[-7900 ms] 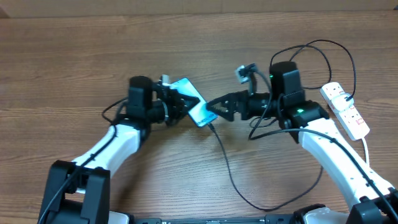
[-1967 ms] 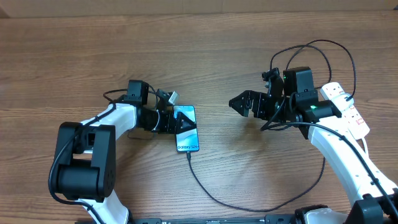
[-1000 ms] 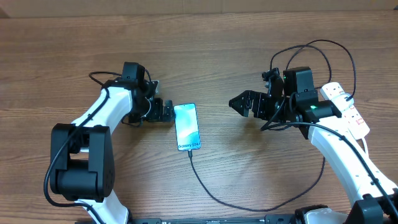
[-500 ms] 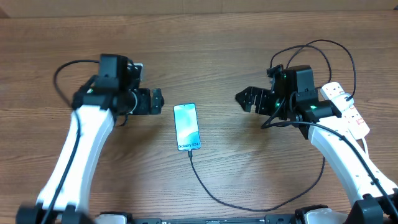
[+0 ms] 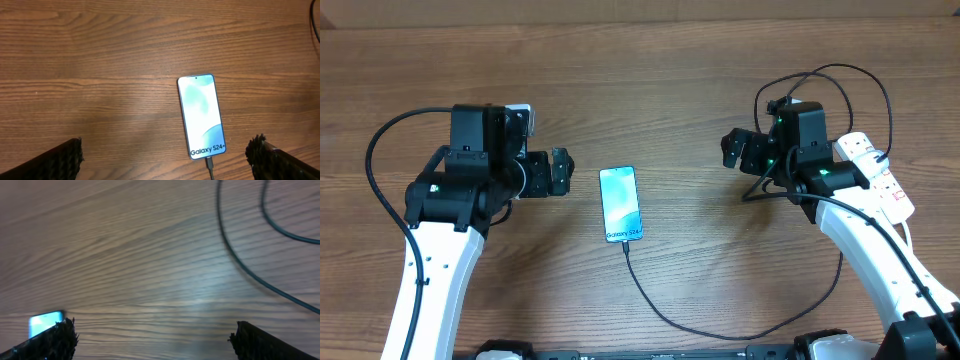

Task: Plug charger to phone and switch on socket
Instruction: 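Lift the left gripper away from the phone toward the lower left, then move the right gripper over the white power strip's switch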

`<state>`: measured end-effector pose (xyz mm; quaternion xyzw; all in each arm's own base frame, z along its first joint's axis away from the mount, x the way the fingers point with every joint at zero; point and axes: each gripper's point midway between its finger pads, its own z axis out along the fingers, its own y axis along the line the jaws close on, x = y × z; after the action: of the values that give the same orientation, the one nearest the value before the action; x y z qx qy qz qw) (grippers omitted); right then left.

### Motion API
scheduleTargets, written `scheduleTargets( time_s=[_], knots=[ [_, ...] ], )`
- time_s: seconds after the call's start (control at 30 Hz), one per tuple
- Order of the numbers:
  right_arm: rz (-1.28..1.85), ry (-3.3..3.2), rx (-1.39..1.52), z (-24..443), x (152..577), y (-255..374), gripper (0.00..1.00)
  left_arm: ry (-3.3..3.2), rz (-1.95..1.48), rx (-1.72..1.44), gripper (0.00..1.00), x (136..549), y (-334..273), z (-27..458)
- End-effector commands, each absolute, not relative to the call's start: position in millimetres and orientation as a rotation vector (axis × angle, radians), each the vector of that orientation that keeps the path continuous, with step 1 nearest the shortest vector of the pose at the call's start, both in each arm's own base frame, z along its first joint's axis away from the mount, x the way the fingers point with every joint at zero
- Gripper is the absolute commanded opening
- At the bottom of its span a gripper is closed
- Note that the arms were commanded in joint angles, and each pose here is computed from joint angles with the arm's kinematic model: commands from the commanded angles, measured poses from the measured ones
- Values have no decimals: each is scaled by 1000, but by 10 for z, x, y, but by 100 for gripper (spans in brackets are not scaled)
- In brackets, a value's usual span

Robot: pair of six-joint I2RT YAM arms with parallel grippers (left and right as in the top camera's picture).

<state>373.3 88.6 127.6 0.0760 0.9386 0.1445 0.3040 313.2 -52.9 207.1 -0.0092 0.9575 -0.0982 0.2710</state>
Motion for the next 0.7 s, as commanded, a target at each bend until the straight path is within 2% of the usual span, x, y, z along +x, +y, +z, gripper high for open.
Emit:
scheduleTargets(
  time_s=[0.0,0.17,0.3,0.37,0.47,0.5,0.57,0.63,0.67],
  knots=[
    [588,2471,130,1445,3703,1138,100,2496,-264,-65,100,3079,-489,2334],
    [684,2466,91,1489,3667,1262,100,2340,-195,-84,99,2828,-345,2769],
    [692,2451,82,1515,3691,1275,97,2228,-113,-128,99,2421,-161,3062],
    [643,2440,96,1513,3734,1215,70,2193,-102,-137,100,2288,-121,3139],
    [450,2434,246,1451,3825,887,46,2145,-81,-173,99,2110,-46,3226],
    [371,2430,344,1420,3837,722,33,2132,-70,-180,99,2052,-21,3247],
    [223,2416,522,1381,3816,378,16,2123,-42,-196,99,1959,36,3254],
    [136,2419,610,1386,3772,118,4,2122,-15,-216,100,1891,88,3242],
    [114,2422,645,1403,3751,14,4,2124,-4,-233,100,1863,115,3232]
  ],
)
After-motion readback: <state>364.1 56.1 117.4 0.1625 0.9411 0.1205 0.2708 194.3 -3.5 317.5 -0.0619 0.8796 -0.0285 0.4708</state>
